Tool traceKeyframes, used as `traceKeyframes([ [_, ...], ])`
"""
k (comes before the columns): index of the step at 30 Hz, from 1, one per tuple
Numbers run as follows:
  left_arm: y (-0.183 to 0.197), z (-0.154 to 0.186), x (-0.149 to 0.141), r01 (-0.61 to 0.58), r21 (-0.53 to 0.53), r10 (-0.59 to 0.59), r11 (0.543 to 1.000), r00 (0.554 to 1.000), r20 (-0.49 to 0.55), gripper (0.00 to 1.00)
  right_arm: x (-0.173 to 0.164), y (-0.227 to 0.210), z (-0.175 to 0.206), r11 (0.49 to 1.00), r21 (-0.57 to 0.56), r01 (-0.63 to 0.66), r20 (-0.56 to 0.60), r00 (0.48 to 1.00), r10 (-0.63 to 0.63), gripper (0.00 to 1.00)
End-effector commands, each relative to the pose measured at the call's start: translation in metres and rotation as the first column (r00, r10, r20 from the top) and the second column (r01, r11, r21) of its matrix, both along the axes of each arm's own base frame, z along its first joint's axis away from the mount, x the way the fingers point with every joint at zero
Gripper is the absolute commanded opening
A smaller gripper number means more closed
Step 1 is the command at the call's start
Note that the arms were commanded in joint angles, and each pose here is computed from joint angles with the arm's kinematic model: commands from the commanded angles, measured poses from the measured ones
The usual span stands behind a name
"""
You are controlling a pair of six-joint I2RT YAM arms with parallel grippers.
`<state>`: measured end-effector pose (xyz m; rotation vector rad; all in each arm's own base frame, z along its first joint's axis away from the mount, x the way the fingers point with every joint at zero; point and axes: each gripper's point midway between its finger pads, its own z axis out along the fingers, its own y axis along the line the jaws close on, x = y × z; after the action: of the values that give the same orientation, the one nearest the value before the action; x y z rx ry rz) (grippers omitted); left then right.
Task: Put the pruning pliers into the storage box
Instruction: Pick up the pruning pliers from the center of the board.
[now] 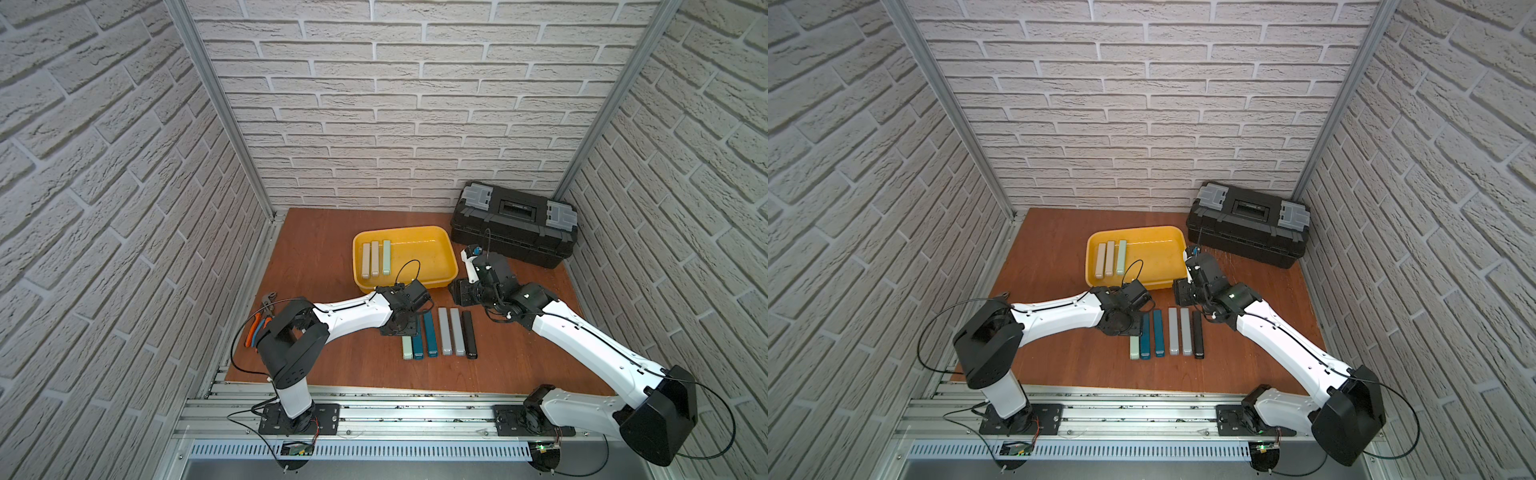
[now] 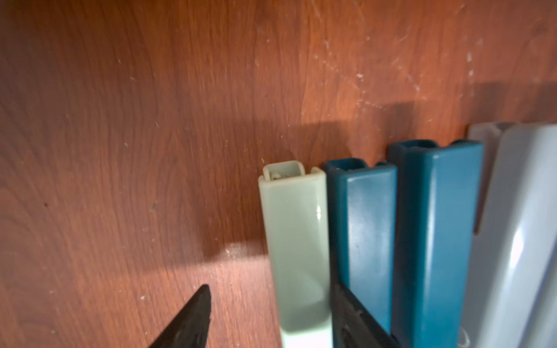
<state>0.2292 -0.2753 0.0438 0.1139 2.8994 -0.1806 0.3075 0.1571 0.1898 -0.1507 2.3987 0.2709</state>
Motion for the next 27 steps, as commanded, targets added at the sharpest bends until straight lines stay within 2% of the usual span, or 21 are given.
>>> traceKeyframes([
  [1, 0.005, -0.006, -0.002, -0.017, 0.029, 0.017, 0.999, 1.0, -0.013, 0.65, 0.003, 0.006, -0.001, 1.0, 0.028, 0.002, 0.014, 1.0, -0.003, 0.64],
  [17, 0.015, -0.013, -0.001, -0.033, 0.077, 0.035, 0.997, 0.999, -0.03, 0.64, 0.004, 0.007, -0.003, 1.0, 0.03, 0.001, 0.01, 1.0, -0.001, 0.64],
  [27, 0.019, -0.025, 0.004, -0.01, 0.141, 0.015, 0.99, 0.999, -0.034, 0.59, 0.005, 0.008, -0.001, 0.999, 0.042, 0.004, 0.014, 1.0, -0.005, 0.64],
])
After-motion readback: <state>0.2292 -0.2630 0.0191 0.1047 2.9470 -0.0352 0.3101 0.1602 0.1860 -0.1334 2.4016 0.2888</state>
